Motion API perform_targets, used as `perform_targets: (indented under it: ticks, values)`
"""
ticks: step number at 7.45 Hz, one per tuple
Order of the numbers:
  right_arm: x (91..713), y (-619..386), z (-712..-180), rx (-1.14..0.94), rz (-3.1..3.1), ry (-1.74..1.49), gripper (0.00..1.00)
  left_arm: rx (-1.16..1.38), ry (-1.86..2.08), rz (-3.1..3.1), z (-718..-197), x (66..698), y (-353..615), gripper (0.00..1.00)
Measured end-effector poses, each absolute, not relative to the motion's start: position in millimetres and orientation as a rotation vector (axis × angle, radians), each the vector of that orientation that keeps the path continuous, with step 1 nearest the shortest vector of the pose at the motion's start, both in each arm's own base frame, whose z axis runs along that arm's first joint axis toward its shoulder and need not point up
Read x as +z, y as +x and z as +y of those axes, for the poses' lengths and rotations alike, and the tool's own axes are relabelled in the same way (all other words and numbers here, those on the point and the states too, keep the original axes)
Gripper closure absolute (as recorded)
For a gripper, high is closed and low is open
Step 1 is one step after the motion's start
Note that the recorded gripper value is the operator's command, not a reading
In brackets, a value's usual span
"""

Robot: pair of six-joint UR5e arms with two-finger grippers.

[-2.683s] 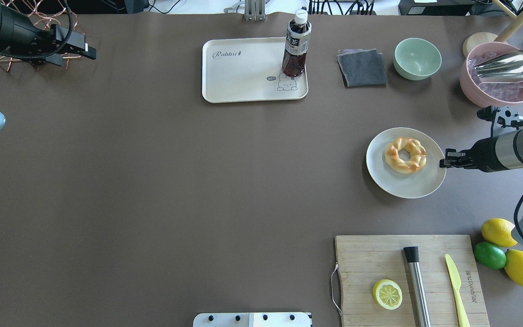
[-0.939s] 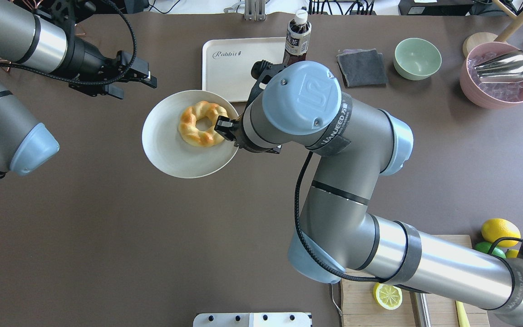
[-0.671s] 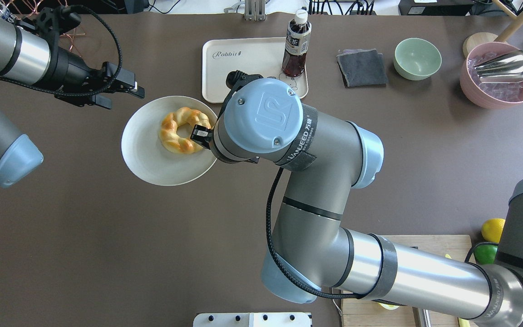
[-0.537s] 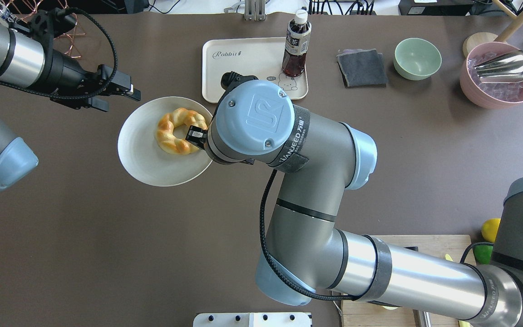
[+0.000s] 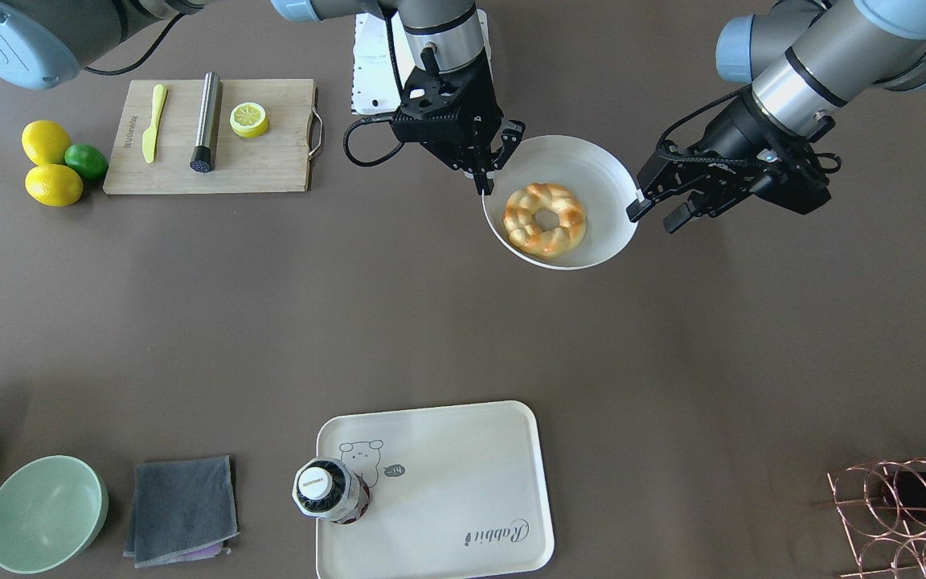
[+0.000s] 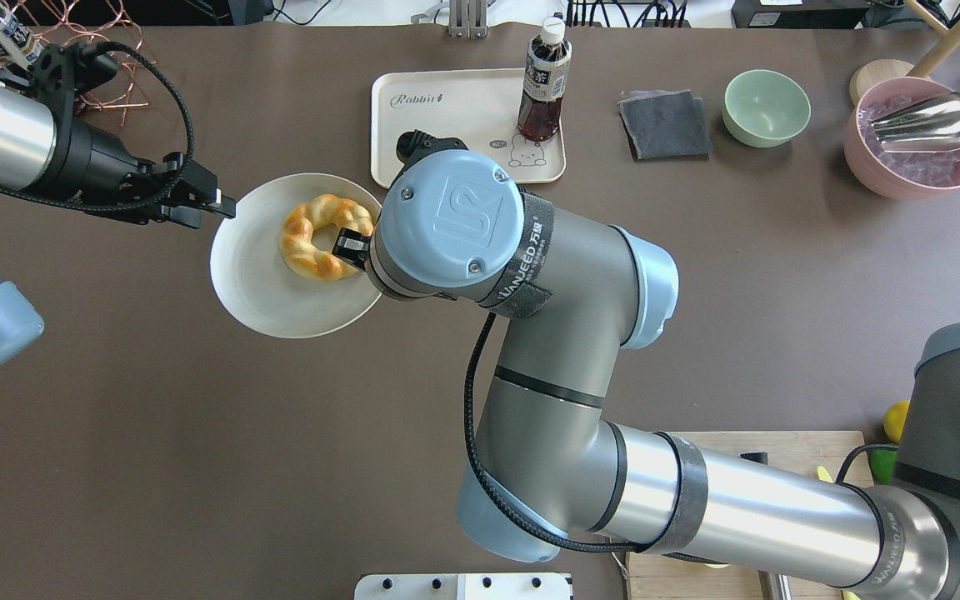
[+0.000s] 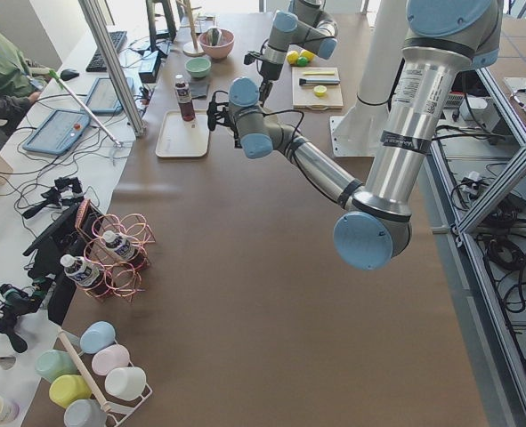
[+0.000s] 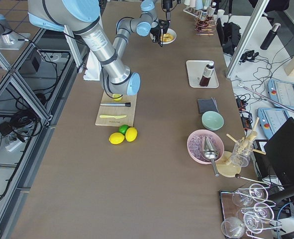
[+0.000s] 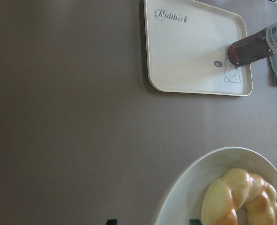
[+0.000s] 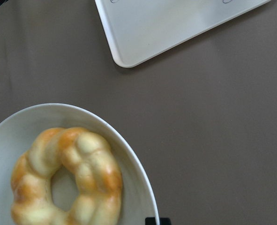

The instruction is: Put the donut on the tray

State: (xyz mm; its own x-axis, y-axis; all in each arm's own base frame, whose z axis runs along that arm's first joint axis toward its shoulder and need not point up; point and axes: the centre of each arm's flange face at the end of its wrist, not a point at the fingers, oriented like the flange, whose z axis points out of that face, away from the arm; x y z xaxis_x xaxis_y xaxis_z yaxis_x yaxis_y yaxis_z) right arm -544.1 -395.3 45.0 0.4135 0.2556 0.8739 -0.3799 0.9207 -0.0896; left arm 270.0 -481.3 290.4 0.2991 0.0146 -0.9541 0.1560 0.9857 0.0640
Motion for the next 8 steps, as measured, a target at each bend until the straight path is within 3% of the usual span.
perform_targets:
  ticks: [3, 5, 8]
  values:
    - [41.0, -544.9, -399.2, 0.408, -1.076, 0.14, 1.0, -0.067, 0.135, 1.263, -466.9, 294.0, 284.8, 0.49]
    - [40.2, -545.1, -402.8, 0.414, -1.073, 0.143, 1.0, -0.054, 0.129, 1.264, -461.3, 293.0, 291.1, 1.0]
    - [40.3, -542.6, -407.2, 0.419, -1.072, 0.147, 1.0, -0.053, 0.126, 1.262, -455.0, 296.4, 287.9, 1.0]
